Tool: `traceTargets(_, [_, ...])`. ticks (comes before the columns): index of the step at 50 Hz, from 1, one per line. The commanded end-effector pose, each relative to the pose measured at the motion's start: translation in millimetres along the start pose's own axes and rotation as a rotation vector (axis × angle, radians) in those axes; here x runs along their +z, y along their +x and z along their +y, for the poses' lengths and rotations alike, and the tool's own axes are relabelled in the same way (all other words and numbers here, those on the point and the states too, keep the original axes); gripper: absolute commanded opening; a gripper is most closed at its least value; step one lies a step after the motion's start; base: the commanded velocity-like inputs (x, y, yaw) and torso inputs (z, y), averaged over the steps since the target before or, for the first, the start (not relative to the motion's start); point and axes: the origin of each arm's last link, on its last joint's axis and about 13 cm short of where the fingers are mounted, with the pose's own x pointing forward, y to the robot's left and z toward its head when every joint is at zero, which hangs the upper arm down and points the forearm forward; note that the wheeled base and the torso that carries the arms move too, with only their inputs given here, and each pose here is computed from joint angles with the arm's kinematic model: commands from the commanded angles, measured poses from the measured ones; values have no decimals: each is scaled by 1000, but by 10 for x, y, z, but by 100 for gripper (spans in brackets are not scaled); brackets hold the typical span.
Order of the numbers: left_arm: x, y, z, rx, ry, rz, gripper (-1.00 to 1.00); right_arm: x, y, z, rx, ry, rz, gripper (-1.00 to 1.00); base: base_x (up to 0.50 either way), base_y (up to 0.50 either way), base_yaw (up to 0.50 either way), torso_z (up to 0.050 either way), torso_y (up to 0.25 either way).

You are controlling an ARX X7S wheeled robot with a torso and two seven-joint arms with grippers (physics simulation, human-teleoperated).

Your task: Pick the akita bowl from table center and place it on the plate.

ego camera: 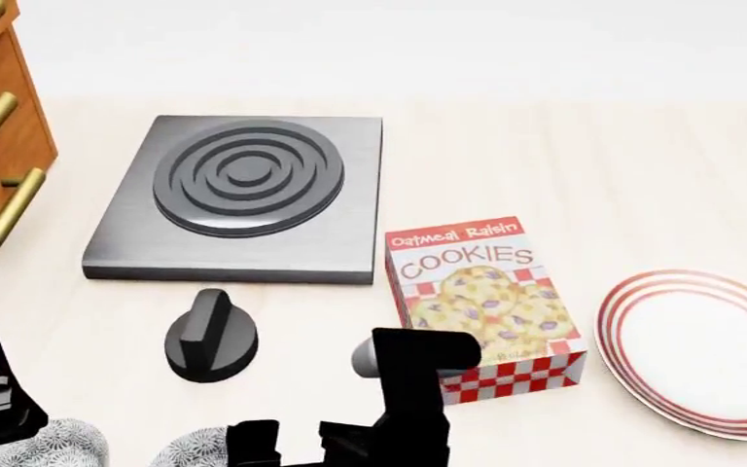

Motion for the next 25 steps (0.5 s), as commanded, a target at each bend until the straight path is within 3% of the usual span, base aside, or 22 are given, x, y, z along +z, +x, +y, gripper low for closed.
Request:
traceTargets(1, [1, -5, -1, -3, -3, -1, 100, 68, 14, -30, -21, -7, 38, 100, 0, 0, 0, 0, 0])
traceTargets(25, [21, -4, 0, -9, -3, -4, 100, 97, 119, -123, -18, -8, 92, 100, 0, 0, 0, 0, 0])
